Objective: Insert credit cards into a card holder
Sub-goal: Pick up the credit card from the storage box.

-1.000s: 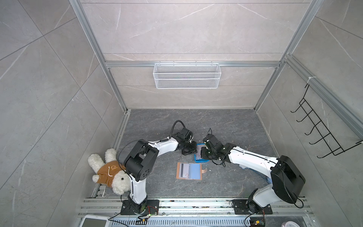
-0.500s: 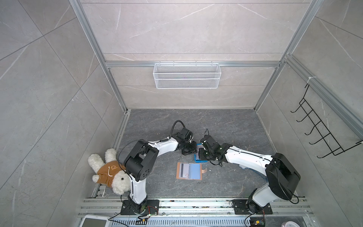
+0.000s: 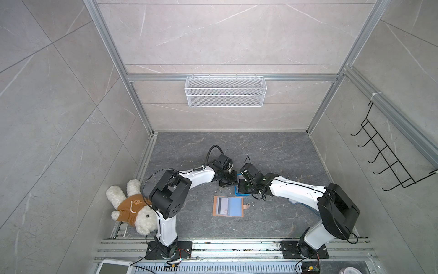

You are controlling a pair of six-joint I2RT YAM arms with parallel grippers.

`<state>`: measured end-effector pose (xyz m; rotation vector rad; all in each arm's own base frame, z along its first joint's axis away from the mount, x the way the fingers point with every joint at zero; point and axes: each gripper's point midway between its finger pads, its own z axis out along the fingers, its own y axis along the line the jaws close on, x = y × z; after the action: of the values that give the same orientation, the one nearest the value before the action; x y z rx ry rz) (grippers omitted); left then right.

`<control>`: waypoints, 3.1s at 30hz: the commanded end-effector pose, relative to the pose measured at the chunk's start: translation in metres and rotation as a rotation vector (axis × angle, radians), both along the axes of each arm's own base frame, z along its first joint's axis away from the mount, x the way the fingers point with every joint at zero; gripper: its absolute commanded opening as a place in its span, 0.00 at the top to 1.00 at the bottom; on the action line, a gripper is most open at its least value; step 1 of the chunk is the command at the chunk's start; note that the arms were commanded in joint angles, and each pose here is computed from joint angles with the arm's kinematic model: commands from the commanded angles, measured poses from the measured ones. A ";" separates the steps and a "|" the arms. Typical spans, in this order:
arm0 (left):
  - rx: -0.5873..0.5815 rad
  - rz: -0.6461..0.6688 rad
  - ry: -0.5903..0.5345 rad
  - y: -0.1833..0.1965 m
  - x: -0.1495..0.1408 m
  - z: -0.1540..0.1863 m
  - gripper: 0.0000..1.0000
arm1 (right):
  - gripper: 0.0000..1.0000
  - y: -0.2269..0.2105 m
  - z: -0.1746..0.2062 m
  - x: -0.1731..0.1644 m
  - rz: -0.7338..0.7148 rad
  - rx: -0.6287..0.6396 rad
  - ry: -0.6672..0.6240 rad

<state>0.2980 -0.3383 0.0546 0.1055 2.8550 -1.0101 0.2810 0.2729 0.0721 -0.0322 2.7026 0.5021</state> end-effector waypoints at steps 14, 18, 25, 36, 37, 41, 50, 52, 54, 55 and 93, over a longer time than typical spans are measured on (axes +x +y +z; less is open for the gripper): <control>-0.060 0.021 -0.062 0.012 -0.004 0.044 1.00 | 1.00 -0.010 0.030 -0.001 -0.018 -0.019 -0.065; -0.085 0.034 -0.080 0.021 -0.006 0.059 0.99 | 1.00 -0.013 0.038 -0.004 -0.008 -0.013 -0.077; -0.129 0.052 -0.102 0.037 -0.015 0.077 0.97 | 1.00 -0.019 0.049 -0.006 0.005 0.002 -0.097; -0.209 0.034 -0.100 0.041 -0.031 0.084 0.95 | 1.00 -0.026 0.059 -0.006 0.017 0.062 -0.092; -0.222 0.032 -0.097 0.040 -0.032 0.085 0.95 | 1.00 -0.026 0.058 -0.007 0.023 0.063 -0.088; -0.255 0.028 -0.087 0.036 -0.034 0.081 0.94 | 1.00 -0.024 0.050 -0.009 0.027 0.069 -0.072; -0.249 0.007 -0.069 0.026 -0.039 0.067 0.94 | 1.00 -0.021 0.036 -0.008 0.036 0.054 -0.050; -0.248 0.006 -0.068 0.025 -0.039 0.066 0.94 | 1.00 -0.019 0.033 -0.008 0.044 0.057 -0.040; -0.243 0.009 -0.067 0.025 -0.038 0.064 0.94 | 1.00 -0.016 0.031 -0.009 0.050 0.061 -0.031; -0.241 0.010 -0.066 0.025 -0.038 0.064 0.94 | 1.00 -0.015 0.031 -0.008 0.052 0.064 -0.028; -0.275 0.034 -0.130 0.047 -0.059 0.081 0.93 | 1.00 -0.023 0.041 -0.017 -0.012 0.117 -0.026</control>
<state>0.2393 -0.2919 0.1148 0.0814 2.6439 -1.2785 0.2708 0.2592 0.1066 -0.0291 2.6580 0.6430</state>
